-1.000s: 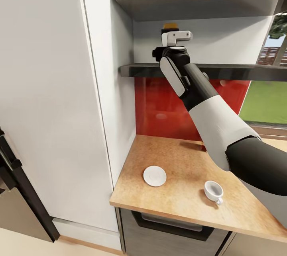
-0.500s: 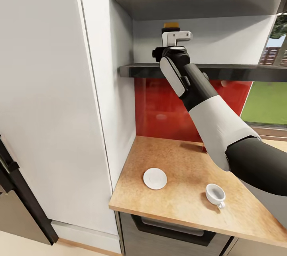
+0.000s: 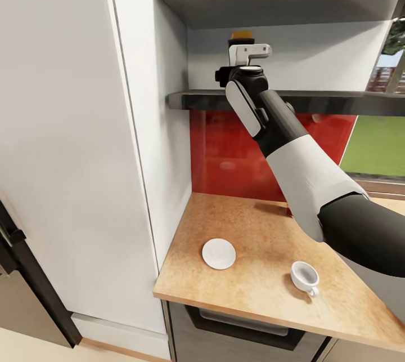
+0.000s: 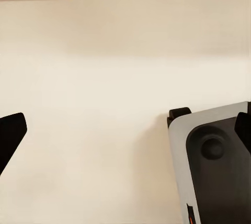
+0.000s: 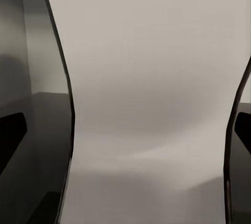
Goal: Set up a coffee station on the kitchen countertop: keep the coffee maker on the countertop, move the bottle of coffee from the kitchen shelf to the counter next to the coffee maker, place a paper coffee filter on top of the coffee maker, put the saucer next to the coffee maker with the coffee cup on the saucer, and place the electric kettle next to the coffee maker.
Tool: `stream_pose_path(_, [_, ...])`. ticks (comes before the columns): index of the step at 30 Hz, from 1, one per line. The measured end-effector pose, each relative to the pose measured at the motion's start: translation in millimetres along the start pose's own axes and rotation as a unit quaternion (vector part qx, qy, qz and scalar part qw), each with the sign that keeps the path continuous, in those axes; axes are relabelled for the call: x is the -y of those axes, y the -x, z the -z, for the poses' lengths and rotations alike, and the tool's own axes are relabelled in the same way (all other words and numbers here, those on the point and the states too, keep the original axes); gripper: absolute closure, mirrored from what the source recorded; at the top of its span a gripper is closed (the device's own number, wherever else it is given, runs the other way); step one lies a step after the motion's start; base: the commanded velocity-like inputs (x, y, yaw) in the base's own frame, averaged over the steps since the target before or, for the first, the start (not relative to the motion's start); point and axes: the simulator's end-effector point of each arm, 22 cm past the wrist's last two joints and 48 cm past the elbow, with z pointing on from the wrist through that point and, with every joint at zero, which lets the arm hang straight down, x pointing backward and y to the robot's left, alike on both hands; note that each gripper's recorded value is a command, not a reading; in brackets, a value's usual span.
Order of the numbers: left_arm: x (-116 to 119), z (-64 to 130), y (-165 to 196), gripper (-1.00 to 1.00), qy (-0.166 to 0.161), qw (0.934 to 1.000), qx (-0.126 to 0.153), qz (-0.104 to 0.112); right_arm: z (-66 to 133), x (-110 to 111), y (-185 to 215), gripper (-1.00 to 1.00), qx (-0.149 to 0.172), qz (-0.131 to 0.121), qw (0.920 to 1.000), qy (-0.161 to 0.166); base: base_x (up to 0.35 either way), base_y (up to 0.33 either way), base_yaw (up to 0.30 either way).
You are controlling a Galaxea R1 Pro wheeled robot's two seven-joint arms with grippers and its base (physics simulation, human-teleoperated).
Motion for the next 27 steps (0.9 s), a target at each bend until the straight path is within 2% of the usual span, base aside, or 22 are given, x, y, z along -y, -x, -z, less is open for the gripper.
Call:
stream_pose_path(13, [0.5, 0.0, -0.4, -1.00, 0.000, 1.0000, -0.001, 0.000, -1.9, 7.1, -0.5, -1.00, 0.000, 0.001, 1.0000, -0.005, 0.019, 0.000, 0.000])
stream_pose_path(14, [0.2, 0.0, -0.5, -1.00, 0.000, 1.0000, -0.001, 0.000, -1.8, 7.2, -0.2, 1.00, 0.000, 0.001, 1.0000, -0.005, 0.005, 0.000, 0.000])
stream_pose_path(27, [-1.4, 0.3, -0.4, -1.00, 0.002, 1.0000, 0.000, 0.002, -1.5, 7.5, 1.0, 1.00, 0.002, 0.002, 1.0000, -0.005, 0.001, 0.000, 0.000])
